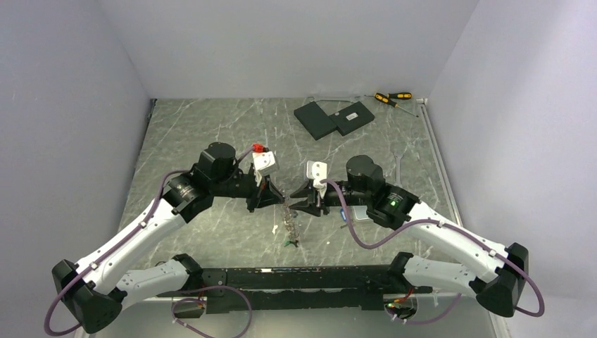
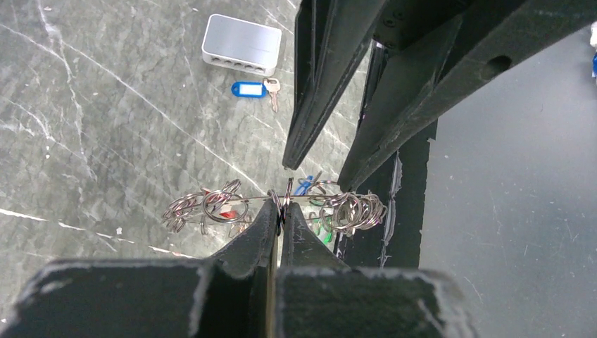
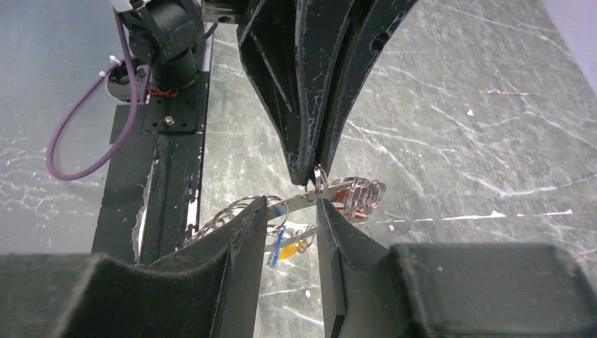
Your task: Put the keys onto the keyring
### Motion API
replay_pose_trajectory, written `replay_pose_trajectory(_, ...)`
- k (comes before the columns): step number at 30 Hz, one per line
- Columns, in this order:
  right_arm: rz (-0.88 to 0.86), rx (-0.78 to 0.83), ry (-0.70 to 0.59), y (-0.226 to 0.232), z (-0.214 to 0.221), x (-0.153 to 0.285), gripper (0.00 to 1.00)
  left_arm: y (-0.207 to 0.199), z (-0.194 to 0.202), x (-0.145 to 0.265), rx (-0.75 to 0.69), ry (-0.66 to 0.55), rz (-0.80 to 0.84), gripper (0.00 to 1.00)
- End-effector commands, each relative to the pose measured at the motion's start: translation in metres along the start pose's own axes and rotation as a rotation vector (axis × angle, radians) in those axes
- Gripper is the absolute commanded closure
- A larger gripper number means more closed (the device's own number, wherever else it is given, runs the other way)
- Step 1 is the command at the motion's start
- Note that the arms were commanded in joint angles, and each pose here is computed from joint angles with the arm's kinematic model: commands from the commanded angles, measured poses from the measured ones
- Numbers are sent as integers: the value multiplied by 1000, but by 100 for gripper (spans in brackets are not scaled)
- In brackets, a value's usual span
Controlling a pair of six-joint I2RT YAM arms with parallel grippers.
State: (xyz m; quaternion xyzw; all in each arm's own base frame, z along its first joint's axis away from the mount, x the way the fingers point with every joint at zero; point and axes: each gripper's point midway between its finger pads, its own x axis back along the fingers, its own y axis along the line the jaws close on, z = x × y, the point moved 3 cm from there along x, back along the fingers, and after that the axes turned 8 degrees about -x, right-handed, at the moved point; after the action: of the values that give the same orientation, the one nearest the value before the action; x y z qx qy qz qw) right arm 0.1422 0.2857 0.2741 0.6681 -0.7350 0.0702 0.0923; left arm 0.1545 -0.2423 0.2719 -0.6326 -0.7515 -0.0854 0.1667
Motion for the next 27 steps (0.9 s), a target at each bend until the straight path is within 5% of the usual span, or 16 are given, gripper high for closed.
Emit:
replay_pose_trajectory(1,-35,78,-85,-1,-22,-2,65,-6,-19,2,-95,-90,40,100)
replay_pose_trajectory(16,-30,42,-48,-9,-23,-9,69,-7,-17,1,-100,-90,49,100)
replay_pose_trajectory(27,-68,17,-31,-5,-18,-13,90,-7,-18,1,-103,-98,51,100)
